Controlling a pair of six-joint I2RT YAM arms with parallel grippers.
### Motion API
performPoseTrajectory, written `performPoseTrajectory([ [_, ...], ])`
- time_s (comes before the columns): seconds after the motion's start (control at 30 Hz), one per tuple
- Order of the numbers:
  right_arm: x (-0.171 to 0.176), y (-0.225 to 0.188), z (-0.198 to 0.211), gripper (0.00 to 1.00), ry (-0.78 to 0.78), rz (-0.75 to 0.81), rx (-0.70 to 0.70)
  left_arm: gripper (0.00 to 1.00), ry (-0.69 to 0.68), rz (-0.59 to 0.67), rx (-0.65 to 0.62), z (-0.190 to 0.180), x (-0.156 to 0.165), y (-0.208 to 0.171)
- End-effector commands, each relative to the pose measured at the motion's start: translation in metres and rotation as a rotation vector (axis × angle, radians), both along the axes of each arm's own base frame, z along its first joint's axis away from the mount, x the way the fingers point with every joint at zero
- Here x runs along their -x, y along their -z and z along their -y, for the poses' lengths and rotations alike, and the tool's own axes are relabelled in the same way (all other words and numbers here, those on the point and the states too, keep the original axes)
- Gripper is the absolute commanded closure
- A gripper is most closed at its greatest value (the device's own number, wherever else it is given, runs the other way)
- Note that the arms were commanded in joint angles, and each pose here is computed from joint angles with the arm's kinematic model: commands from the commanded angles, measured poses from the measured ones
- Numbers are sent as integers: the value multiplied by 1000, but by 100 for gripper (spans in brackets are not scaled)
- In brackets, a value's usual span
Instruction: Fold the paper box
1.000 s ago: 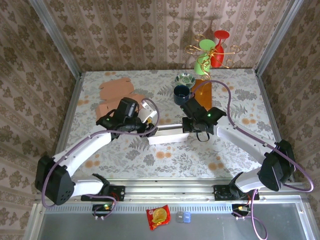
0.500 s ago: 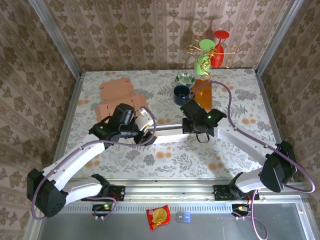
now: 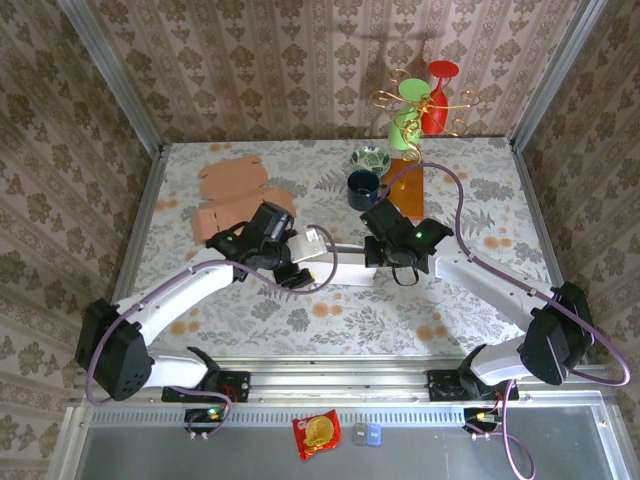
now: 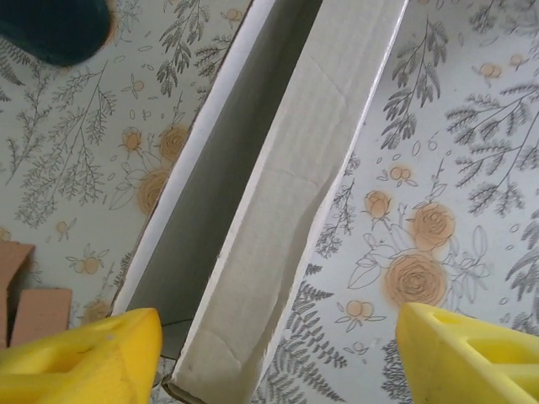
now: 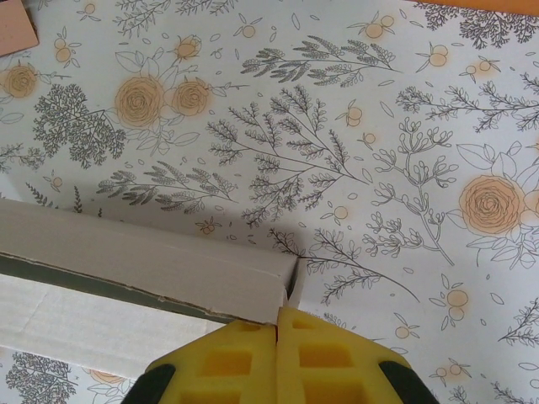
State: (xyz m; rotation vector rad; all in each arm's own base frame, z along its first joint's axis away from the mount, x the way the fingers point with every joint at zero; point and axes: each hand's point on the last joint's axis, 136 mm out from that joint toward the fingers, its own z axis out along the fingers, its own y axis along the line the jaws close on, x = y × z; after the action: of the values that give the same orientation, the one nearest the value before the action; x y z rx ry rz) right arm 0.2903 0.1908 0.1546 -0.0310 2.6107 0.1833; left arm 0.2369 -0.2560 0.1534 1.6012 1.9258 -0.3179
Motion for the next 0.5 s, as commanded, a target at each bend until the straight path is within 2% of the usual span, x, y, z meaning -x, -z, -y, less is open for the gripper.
performPoseTrajectory([
  [0.0,11,10,11,100,19,-40,42,28,-1,93,8,-2,-8,-20],
  [0.1,11,9,11,100,23,-40,42,33,12,113,62,-5,3,-37],
  [0.23,11,9,11,100,26,-42,38,36,29,99,82,-14,21,-41],
  [0.33,11,9,10,100,26,-41,36,31,18,138,83,-22,21,-41],
  [0.4,11,9,10,100,24,-42,36,24,-2,170,72,-27,12,-40],
  [0.47,11,9,10,100,21,-43,38,20,-6,180,62,-26,1,-40],
])
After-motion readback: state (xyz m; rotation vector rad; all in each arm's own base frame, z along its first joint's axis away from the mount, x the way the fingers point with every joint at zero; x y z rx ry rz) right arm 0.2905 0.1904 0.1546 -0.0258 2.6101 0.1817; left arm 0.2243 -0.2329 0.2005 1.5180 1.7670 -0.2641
